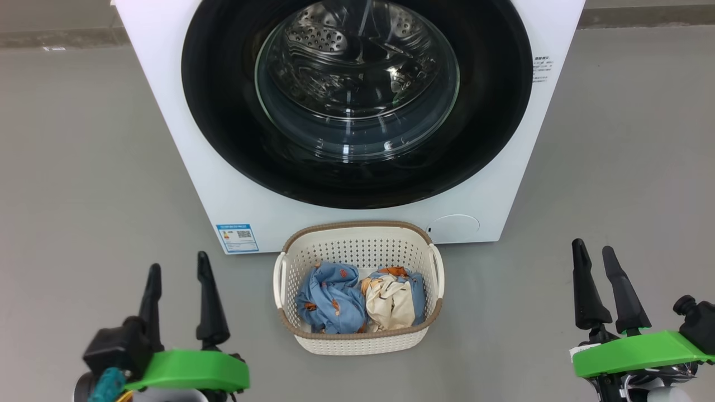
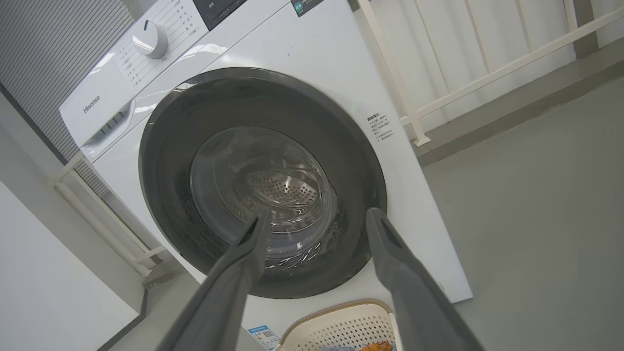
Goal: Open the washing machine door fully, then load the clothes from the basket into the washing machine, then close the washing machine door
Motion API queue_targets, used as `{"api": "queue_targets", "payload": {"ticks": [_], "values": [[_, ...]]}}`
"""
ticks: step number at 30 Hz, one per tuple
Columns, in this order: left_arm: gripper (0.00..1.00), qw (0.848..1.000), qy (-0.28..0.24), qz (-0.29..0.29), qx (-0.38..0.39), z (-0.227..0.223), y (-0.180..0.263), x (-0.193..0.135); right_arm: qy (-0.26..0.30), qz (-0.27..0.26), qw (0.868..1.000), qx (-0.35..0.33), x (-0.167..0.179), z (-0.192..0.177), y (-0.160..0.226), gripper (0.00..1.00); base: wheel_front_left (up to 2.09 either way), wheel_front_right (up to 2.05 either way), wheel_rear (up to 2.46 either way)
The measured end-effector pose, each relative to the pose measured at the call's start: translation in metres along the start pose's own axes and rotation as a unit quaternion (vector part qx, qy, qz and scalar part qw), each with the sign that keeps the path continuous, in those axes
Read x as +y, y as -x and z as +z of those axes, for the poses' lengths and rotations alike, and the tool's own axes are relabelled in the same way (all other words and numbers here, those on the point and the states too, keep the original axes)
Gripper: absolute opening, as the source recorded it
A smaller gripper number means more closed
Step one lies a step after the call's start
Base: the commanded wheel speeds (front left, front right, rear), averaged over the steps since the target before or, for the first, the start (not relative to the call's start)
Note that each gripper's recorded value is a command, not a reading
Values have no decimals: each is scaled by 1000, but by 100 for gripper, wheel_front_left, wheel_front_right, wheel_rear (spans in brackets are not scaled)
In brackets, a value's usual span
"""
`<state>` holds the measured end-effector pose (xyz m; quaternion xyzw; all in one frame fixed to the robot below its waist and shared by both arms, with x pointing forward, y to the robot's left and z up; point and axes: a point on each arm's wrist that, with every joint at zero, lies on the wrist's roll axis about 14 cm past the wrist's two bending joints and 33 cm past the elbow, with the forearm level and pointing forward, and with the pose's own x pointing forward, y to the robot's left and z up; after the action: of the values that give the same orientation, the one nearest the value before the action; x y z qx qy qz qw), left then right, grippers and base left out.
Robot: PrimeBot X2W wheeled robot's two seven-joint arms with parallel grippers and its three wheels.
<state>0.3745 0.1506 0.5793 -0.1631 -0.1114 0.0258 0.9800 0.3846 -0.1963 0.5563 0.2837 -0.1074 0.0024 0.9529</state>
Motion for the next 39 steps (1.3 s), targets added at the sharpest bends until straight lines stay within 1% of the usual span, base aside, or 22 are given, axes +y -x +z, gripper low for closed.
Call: {"api": "queue_targets", "payload": {"ticks": [8, 17, 26, 32, 39], "values": [[100, 998, -43, -36, 9, -14, 4, -14, 50, 3, 999, -3, -2, 0, 0, 100, 0, 0, 0], [100, 994, -88, -63, 9, -23, 8, -22, 95, 0, 995, -2, -7, -1, 1, 100, 0, 0, 0], [100, 990, -119, -79, 6, -28, 11, -25, 158, 11, 987, 12, -8, -11, 2, 100, 0, 0, 0], [100, 989, -120, -80, 15, -34, 12, -22, 163, 9, 986, 20, -10, -15, 3, 100, 0, 0, 0], [100, 990, -117, -78, 20, -36, 13, -21, 166, 10, 986, 14, -9, -12, 0, 100, 0, 0, 0]]}}
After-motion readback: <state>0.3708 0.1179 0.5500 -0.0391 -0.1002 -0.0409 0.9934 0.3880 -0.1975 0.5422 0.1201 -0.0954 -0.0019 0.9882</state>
